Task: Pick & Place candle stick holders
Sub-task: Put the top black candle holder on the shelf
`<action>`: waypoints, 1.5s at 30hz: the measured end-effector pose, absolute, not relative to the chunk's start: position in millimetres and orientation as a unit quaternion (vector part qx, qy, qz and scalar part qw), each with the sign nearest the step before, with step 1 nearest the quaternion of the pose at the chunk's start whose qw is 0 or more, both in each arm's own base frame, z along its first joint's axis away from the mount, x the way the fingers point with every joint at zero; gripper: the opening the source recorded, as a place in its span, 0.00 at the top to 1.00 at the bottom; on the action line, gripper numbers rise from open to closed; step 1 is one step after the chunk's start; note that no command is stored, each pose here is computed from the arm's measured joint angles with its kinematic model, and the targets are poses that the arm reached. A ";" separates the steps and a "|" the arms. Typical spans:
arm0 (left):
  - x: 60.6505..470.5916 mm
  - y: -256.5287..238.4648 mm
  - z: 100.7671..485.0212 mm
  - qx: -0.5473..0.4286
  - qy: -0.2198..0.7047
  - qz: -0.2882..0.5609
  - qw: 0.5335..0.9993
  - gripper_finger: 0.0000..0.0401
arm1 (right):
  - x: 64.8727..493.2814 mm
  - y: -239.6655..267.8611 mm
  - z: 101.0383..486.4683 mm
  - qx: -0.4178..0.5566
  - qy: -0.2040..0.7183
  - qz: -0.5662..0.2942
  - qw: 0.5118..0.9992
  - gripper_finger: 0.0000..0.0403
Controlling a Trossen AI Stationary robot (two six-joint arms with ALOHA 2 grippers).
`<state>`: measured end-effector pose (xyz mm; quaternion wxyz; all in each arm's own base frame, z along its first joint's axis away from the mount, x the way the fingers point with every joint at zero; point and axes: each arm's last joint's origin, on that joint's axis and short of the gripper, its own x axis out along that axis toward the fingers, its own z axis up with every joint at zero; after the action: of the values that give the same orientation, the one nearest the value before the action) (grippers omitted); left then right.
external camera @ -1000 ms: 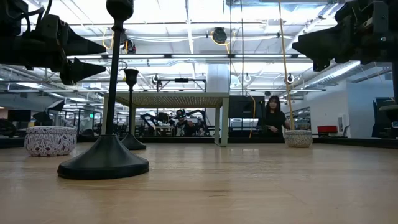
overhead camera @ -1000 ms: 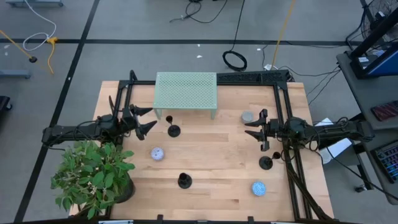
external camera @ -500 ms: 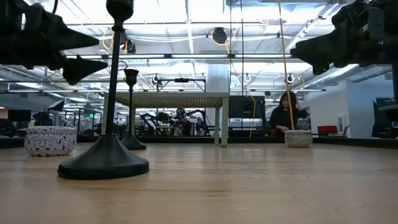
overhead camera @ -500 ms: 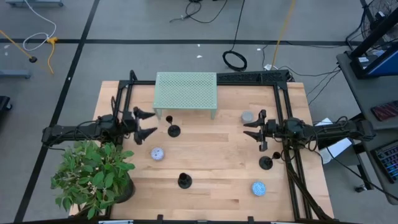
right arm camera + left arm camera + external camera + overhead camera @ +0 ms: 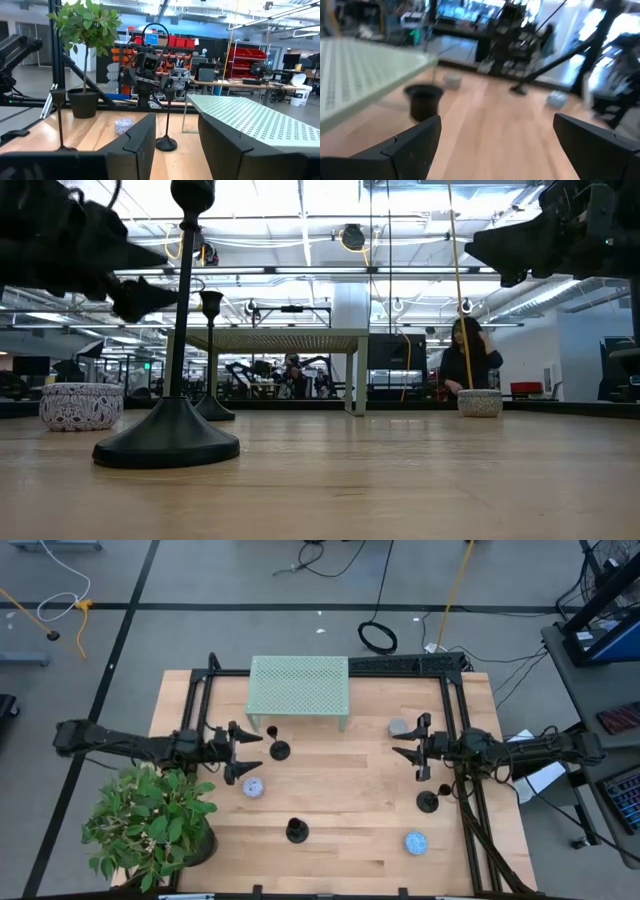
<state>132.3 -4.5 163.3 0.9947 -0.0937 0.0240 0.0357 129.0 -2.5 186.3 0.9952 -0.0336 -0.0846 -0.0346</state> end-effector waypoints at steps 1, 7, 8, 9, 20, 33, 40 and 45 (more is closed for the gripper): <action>134.2 -5.0 159.8 -0.093 0.039 0.044 0.994 0.02 | 129.3 -2.5 185.9 -0.030 -0.083 -0.034 0.995 0.64; 142.4 -5.7 141.9 -0.094 0.099 0.119 0.983 0.02 | 130.5 -2.5 184.2 -0.019 -0.076 -0.033 0.996 0.64; 144.0 -5.6 140.9 -0.094 0.098 0.128 0.982 0.02 | 130.7 -2.6 184.1 -0.020 -0.075 -0.033 0.996 0.64; 145.6 -5.7 140.4 -0.094 0.096 0.132 0.982 0.02 | 130.8 -2.6 183.9 -0.020 -0.074 -0.033 0.997 0.64; 177.4 -7.2 140.9 -0.075 0.093 0.147 0.982 0.11 | 130.8 -2.5 183.9 -0.017 -0.074 -0.033 0.997 0.64; 202.7 0.2 129.9 -0.072 0.142 0.215 0.964 0.49 | 132.0 -2.4 181.9 -0.017 -0.065 -0.030 0.997 0.64; 202.4 0.0 128.7 -0.085 0.146 0.214 0.962 0.77 | 133.2 -2.4 180.0 -0.017 -0.057 -0.030 0.998 0.64; 202.6 -0.2 129.2 -0.086 0.144 0.210 0.963 0.96 | 134.1 -2.4 178.7 -0.001 -0.052 -0.029 0.998 0.64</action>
<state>202.6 -0.2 129.2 0.9633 -0.0857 0.1439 0.2099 134.1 -2.4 178.7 0.9982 -0.0007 -0.0516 -0.0290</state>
